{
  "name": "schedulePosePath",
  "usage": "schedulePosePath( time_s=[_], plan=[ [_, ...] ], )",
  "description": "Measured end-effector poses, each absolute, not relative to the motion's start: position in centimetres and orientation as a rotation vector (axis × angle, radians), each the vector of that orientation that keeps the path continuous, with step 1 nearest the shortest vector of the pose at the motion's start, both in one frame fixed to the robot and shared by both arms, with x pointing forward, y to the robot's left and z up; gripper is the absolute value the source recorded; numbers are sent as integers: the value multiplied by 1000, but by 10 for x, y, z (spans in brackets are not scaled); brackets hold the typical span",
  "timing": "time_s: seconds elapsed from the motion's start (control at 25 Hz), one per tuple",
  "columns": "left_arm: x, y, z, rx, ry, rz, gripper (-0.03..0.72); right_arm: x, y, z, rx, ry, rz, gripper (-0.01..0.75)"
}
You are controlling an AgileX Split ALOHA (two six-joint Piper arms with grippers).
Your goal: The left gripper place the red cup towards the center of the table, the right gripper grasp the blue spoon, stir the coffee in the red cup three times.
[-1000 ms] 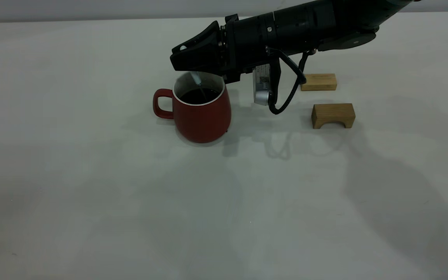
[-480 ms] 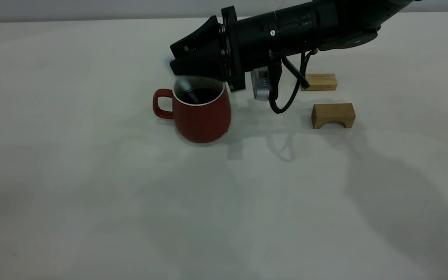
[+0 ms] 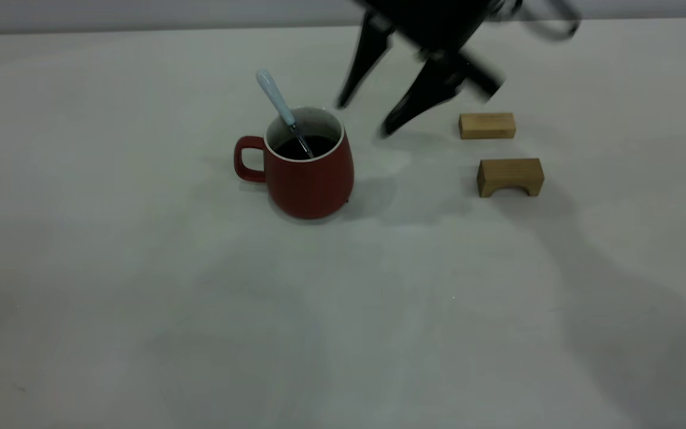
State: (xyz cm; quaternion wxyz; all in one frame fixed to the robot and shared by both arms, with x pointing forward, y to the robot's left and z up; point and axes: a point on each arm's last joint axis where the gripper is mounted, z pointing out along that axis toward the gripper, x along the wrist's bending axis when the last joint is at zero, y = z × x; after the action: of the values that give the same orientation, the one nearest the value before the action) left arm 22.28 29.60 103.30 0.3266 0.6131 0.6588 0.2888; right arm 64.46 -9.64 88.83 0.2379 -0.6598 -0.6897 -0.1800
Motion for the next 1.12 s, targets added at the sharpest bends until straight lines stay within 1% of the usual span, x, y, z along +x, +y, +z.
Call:
schedulePosePath(
  time_s=[0.16, 0.28, 0.4, 0.56, 0.68, 0.84, 0.96, 1.04, 1.12],
  plan=[
    [223, 296, 1033, 1606, 1726, 757, 551, 635, -116, 942, -1680, -2270, -423, 487],
    [223, 296, 1033, 1606, 1726, 757, 551, 625, -135, 977, -1681, -2453, -296, 487],
    [223, 296, 1033, 1606, 1726, 757, 551, 618, -153, 1005, -1747, -2605, -188, 487],
    [223, 296, 1033, 1606, 1726, 757, 551, 608, -174, 1050, -1925, -2735, -166, 487],
    [223, 296, 1033, 1606, 1726, 757, 551, 594, -190, 1090, -2082, -2795, -226, 487],
    [223, 296, 1033, 1606, 1726, 757, 551, 562, -207, 1143, -2220, -2827, -399, 487],
    [223, 296, 1033, 1606, 1726, 757, 551, 523, -222, 1173, -2264, -2838, -531, 487],
    [223, 296, 1033, 1606, 1726, 757, 551, 486, -236, 1191, -2293, -2838, -641, 487],
    [223, 296, 1033, 1606, 1726, 757, 551, 447, -251, 1198, -2314, -2834, -718, 487]
  ],
)
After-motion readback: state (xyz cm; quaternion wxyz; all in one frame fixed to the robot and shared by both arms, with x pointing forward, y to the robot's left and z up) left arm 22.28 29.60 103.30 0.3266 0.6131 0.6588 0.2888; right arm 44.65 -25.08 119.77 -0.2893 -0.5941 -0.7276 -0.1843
